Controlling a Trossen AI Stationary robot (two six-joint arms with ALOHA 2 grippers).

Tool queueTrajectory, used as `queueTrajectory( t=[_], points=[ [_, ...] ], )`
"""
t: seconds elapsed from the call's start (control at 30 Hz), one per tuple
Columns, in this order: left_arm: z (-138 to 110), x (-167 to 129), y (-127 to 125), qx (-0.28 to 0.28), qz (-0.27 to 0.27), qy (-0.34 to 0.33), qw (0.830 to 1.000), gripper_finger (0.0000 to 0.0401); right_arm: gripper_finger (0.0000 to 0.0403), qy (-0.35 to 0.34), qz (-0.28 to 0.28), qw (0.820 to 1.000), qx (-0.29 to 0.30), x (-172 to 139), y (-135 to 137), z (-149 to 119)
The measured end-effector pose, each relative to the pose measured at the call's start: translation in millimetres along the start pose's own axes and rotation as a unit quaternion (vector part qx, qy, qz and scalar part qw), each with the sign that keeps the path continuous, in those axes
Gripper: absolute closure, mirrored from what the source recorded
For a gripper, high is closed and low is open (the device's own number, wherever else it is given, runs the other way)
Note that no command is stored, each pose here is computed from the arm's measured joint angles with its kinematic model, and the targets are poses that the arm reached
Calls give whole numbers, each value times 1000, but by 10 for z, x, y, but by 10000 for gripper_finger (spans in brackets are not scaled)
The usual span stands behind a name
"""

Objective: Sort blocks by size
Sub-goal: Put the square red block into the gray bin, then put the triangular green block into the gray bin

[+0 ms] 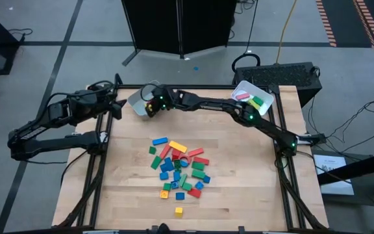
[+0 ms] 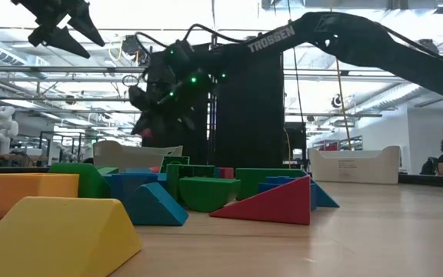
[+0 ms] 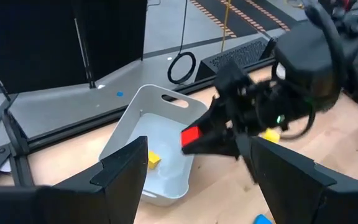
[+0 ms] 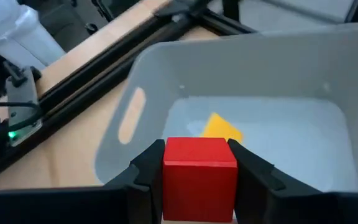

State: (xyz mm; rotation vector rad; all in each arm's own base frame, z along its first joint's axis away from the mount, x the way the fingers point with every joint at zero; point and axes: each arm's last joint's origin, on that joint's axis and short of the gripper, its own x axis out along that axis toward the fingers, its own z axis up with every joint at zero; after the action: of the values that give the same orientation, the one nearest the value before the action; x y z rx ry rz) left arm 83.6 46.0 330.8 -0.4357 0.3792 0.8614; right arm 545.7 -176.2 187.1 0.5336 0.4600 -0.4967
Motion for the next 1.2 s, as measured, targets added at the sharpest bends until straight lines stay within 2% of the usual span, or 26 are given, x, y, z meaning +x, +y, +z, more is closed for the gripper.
queueTrajectory(
  t=[0.1,0.23,0.33,0.47,0.53,0.63,0.8,0.93,1.0,1.07,1.13,1.2],
  points=[
    [-11,0,5,3,3,5,1000,120,278,10,-2,1000,9,-2,-102,40],
    [-17,0,9,4,4,9,1000,120,177,-8,-4,1000,13,-4,-199,130],
    [-18,0,9,5,4,9,1000,120,119,-10,8,999,52,-23,-276,205],
    [-46,-1,6,13,-15,32,999,120,109,5,52,995,82,-78,-364,319],
    [-71,5,-5,25,-40,50,998,120,122,4,90,994,63,-208,-345,461],
    [-162,70,-23,43,-81,87,992,120,146,-10,133,991,4,-620,-188,767],
    [-392,296,-30,48,-88,148,984,120,176,-59,150,979,-128,-1870,125,1338],
    [-601,540,-61,30,-114,174,978,120,188,-22,109,978,-177,-2461,184,1355],
    [-720,660,-95,10,-140,188,972,120,190,11,74,979,-191,-2584,207,1272],
    [-831,757,-135,2,-159,198,967,120,190,14,49,979,-199,-2741,246,1251],
    [-924,830,-171,-5,-157,201,967,120,191,10,30,979,-201,-2952,258,1271],
    [-1010,888,-199,-8,-131,206,970,120,191,14,18,980,-200,-3052,241,1273]
  ],
)
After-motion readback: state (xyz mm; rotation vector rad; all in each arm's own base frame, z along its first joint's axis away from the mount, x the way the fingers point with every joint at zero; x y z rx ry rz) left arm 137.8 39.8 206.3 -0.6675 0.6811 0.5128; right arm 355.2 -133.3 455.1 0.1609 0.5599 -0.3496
